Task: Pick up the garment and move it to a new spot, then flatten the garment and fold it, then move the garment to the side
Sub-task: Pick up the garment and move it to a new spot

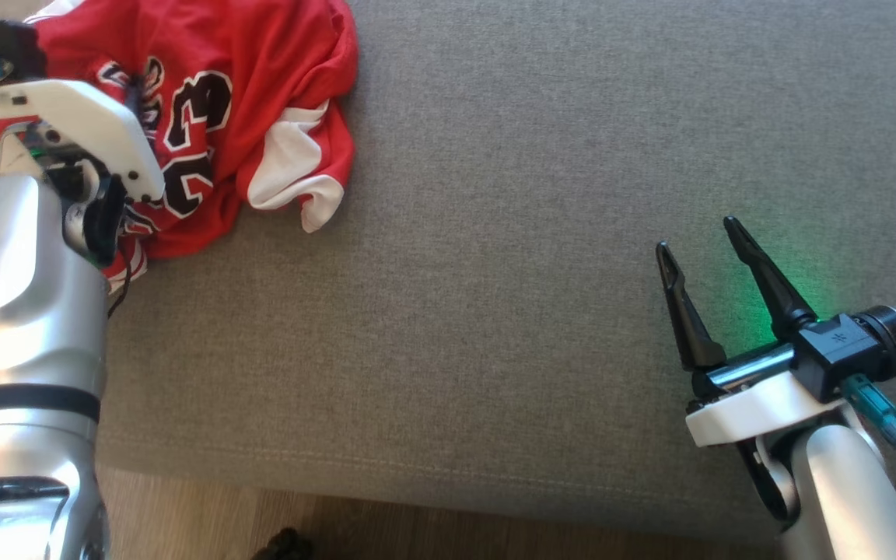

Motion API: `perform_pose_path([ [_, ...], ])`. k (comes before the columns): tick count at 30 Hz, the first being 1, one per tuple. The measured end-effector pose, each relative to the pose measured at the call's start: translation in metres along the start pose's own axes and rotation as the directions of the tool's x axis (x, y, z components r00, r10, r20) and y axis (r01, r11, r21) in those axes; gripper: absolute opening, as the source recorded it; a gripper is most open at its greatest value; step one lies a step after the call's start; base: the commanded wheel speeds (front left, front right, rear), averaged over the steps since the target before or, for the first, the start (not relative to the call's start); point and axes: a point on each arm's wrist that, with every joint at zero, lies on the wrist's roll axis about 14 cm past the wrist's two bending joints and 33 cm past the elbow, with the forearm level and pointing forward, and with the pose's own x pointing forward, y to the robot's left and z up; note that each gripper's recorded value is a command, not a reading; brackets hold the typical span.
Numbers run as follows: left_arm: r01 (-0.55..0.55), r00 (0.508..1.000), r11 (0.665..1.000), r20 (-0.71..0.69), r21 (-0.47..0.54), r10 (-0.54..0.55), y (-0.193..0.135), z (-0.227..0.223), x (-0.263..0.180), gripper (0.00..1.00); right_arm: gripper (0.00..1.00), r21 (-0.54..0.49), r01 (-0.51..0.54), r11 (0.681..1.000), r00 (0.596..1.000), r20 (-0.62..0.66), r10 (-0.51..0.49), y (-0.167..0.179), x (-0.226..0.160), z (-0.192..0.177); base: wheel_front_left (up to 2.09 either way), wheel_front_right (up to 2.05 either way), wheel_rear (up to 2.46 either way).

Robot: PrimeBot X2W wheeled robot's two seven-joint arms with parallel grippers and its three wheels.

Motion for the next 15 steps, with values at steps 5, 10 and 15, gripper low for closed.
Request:
perform_pose_path([
  [5,-0.003,0.987,1.0,0.158,-0.024,0.007,0.003,0.023,-0.005,0.0,1.0,0.012,0.005,1.0,1.0,0.023,-0.005,0.0,0.0,0.009,0.0,0.0,0.0],
  [10,0.021,0.904,0.998,0.427,-0.062,0.007,0.005,0.077,-0.029,0.0,1.0,0.015,0.001,1.0,0.998,0.068,-0.002,0.005,0.0,0.028,0.0,0.0,0.0],
  [15,0.071,0.773,0.996,0.634,-0.059,-0.017,-0.005,0.141,-0.069,0.0,1.0,0.02,-0.011,1.0,0.992,0.124,0.008,0.016,-0.005,0.052,0.0,0.0,0.0],
])
